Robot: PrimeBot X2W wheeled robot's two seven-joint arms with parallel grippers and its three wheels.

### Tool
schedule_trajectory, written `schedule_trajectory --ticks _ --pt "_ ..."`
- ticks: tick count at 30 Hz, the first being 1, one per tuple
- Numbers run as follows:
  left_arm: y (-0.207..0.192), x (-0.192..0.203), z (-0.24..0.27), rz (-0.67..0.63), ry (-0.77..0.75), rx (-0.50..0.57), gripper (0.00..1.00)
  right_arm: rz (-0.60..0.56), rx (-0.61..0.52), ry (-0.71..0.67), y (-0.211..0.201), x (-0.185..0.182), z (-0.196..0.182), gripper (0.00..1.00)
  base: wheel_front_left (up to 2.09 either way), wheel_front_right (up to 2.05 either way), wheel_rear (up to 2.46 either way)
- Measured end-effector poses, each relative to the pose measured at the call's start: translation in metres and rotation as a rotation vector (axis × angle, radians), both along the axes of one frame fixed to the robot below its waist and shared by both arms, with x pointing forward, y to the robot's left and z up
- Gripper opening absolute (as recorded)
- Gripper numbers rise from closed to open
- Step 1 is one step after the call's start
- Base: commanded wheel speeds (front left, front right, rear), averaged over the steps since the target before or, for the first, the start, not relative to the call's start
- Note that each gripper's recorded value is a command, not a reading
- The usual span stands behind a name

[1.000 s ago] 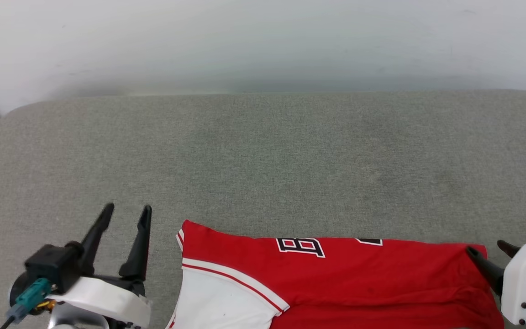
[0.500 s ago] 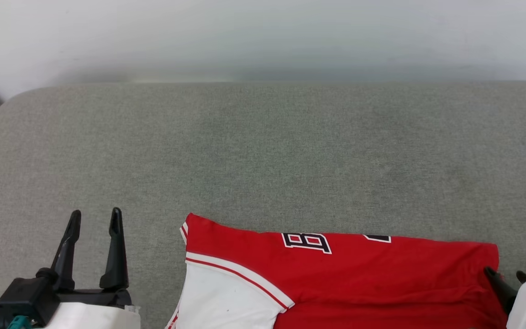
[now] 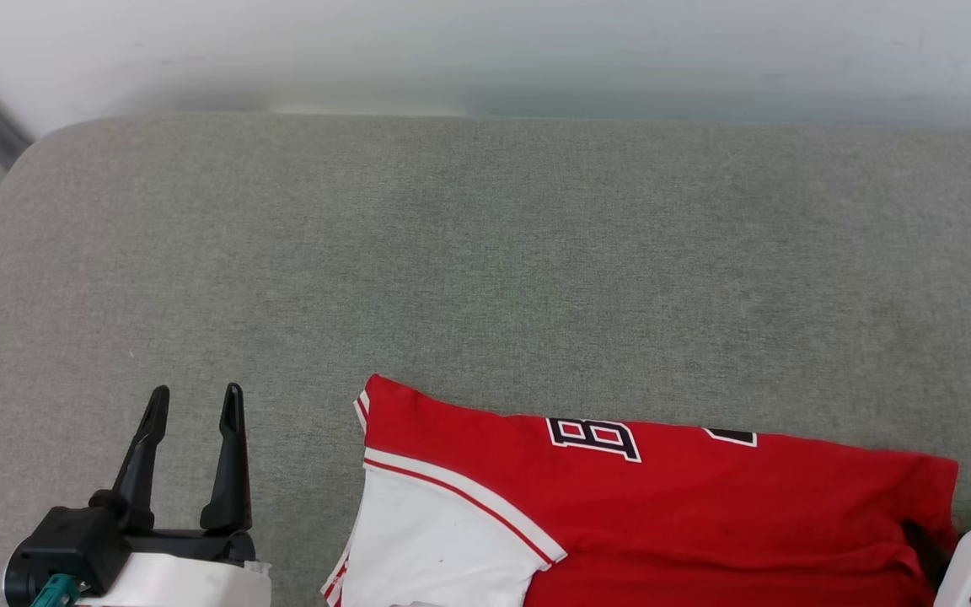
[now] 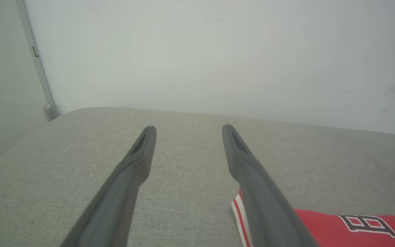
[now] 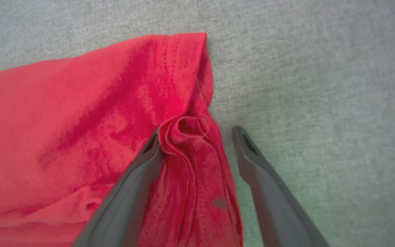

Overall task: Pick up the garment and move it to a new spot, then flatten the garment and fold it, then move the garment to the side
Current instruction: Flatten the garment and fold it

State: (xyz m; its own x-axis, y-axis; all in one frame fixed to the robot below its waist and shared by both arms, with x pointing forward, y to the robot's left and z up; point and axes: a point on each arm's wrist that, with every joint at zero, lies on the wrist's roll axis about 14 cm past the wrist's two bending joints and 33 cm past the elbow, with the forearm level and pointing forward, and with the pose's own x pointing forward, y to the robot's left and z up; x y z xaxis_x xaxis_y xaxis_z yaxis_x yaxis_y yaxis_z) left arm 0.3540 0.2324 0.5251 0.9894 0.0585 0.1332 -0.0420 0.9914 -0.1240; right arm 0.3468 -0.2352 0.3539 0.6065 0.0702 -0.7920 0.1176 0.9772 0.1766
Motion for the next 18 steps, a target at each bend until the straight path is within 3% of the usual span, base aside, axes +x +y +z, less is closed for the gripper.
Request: schedule_trajectory --ticks 6,7,8,9,18 --pt "0.002 -0.001 -0.003 0.008 0.007 0.005 1.0 0.031 0.025 0.004 0.014 0.002 -0.006 1.0 0.0 0.0 0.0" --pt "0.002 -0.001 -0.003 0.008 0.007 0.002 1.0 0.04 0.022 0.003 0.015 0.002 -0.006 0.87 0.0 0.0 0.0" --pt "0.002 -0.001 -0.003 0.008 0.006 0.003 1.0 0.048 0.018 0.001 0.016 0.002 -0.006 0.38 0.0 0.0 0.0" --pt "0.001 -0.001 -0.003 0.008 0.006 0.006 1.0 0.052 0.015 -0.006 0.016 0.002 -0.006 0.0 0.0 0.0 0.0" --pt "-0.004 -0.003 -0.002 -0.013 0.004 0.013 1.0 0.061 -0.001 -0.095 0.015 0.006 0.007 0.0 0.0 0.0 0.0"
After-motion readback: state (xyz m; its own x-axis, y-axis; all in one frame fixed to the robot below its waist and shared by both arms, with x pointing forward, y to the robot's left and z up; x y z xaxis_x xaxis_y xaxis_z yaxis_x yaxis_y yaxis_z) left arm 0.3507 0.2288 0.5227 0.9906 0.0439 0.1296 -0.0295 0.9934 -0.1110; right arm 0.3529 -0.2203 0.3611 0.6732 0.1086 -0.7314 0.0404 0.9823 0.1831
